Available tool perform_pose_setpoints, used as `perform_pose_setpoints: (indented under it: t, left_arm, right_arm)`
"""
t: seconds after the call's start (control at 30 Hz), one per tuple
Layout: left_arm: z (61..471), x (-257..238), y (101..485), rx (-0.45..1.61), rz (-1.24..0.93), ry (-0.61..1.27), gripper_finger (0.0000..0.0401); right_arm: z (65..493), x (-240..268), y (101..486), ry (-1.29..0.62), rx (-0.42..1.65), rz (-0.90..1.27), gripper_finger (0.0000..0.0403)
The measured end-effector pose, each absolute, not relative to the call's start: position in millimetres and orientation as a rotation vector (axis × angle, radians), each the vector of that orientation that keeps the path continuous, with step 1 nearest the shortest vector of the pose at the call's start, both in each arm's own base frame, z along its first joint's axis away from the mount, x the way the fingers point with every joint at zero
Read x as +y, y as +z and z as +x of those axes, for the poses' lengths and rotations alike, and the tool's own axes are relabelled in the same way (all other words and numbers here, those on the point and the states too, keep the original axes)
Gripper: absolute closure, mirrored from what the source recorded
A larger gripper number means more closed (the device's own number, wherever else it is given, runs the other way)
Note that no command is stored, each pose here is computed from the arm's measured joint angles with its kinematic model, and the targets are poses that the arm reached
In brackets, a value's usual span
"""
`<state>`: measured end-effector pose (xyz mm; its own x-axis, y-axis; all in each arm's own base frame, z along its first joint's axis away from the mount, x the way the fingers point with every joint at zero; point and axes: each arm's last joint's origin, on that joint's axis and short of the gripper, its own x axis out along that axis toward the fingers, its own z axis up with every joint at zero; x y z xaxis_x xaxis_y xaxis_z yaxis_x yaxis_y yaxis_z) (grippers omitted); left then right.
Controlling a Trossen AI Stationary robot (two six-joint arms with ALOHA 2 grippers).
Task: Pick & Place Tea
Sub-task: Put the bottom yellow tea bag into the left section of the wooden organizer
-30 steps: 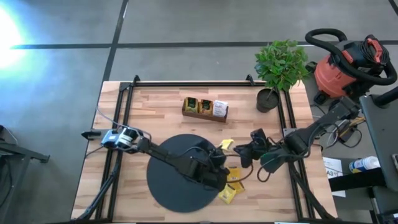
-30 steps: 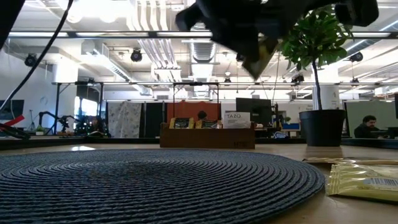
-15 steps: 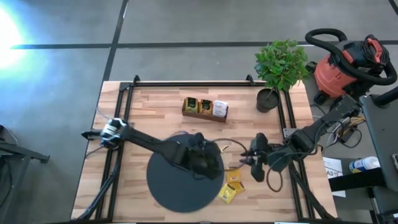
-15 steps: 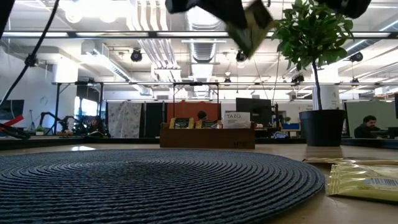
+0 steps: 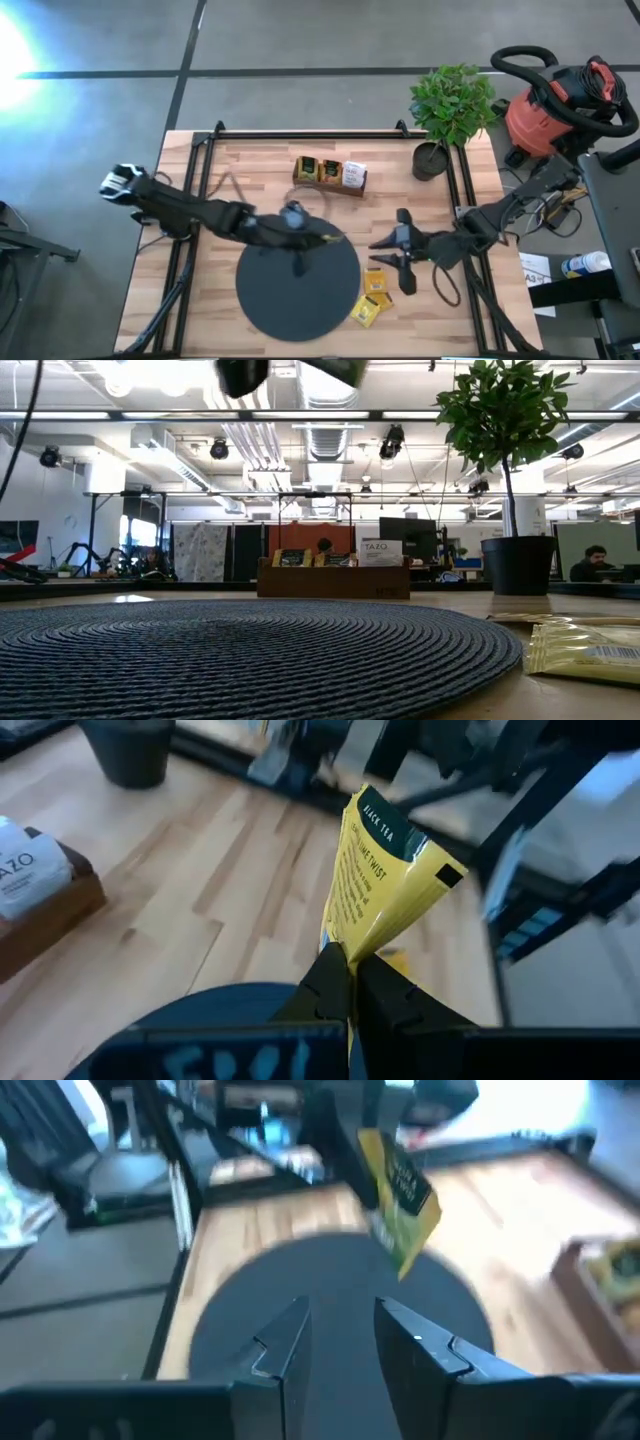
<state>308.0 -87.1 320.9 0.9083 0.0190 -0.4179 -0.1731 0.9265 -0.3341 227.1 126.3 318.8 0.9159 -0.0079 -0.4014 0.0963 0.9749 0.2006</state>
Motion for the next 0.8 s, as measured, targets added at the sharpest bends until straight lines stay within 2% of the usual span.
perform_pose_setpoints:
  t: [0.27, 0.4, 0.6, 0.8]
  left_arm:
    - [242.3, -60.5, 296.2, 0.207, -0.459, 0.071, 0.0398]
    - [220.3, -46.8, 282.8, 0.207, -0.463, 0.074, 0.0398]
    - [205.0, -29.8, 268.8, 0.215, -0.453, -0.005, 0.0398]
    - [203.8, -7.6, 260.5, 0.207, -0.415, -0.079, 0.0398]
  right_arm:
    - [279.3, 84.5, 328.2, -0.135, 0.359, 0.226, 0.0260]
    - [305.3, 58.9, 330.4, -0.135, 0.421, 0.226, 0.0241]
    - [341.1, 25.3, 334.5, -0.171, 0.495, 0.254, 0.0225]
    - [371.6, 13.9, 338.5, -0.179, 0.576, 0.140, 0.0220]
